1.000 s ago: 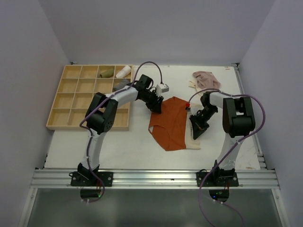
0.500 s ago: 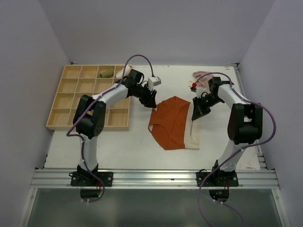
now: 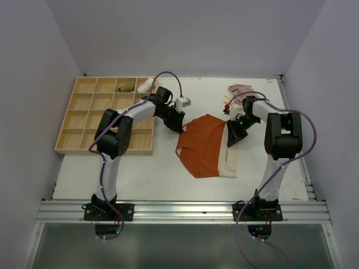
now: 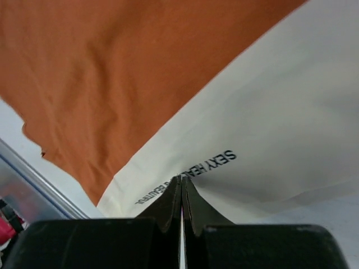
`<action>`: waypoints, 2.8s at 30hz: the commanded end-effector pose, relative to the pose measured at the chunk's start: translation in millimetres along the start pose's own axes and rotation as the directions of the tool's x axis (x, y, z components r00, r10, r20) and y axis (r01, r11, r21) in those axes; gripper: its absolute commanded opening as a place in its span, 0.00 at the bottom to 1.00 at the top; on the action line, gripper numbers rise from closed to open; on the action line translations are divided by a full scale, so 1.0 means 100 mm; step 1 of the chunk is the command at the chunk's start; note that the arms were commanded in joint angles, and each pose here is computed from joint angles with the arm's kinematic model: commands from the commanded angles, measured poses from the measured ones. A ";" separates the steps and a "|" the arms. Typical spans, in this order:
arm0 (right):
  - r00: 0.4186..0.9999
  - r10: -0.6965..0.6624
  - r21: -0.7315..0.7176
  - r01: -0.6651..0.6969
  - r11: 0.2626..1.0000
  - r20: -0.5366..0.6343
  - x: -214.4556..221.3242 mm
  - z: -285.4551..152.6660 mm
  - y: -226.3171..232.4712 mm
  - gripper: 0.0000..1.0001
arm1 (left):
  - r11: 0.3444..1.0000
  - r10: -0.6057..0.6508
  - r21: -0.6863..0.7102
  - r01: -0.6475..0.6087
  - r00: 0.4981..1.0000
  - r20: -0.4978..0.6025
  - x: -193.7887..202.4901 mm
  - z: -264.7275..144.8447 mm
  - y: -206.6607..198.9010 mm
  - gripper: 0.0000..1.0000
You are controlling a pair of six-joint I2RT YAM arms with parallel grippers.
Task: Roll the underwear
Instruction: Flatten the underwear, then fold the underwear
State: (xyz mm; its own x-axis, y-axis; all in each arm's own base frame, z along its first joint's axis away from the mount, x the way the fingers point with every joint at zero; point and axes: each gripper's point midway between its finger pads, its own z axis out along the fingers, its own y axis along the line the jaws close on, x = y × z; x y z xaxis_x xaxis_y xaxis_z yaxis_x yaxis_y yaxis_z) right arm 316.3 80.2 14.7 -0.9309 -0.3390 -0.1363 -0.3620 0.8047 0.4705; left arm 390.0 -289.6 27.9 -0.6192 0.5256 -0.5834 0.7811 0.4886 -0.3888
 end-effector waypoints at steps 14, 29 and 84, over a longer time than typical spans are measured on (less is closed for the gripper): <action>0.908 -0.329 0.206 0.281 0.937 0.260 -1.31 -0.88 -0.20 0.31 | 0.961 0.267 -0.117 -0.250 0.948 0.175 -1.16 -0.09 0.24 0.51; 0.865 -0.481 0.169 0.457 0.873 0.143 -1.64 -0.32 -0.28 0.35 | 0.978 0.201 -0.070 -0.194 0.973 0.111 -0.72 -0.09 0.10 0.51; 0.896 -0.443 0.020 0.444 0.896 -0.035 -0.89 -0.32 -0.52 0.03 | 0.966 0.257 -0.006 -0.260 0.951 0.174 -1.03 0.89 0.08 0.13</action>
State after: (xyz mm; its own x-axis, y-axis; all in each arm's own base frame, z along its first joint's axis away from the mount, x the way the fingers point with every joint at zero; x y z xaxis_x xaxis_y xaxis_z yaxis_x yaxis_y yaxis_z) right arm 420.2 47.3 18.9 -0.6878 -0.6726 -0.2731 -0.7232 0.6024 0.3377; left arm 458.0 -402.8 25.1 -0.3805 0.5063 -0.7739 0.9156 0.3240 -0.2381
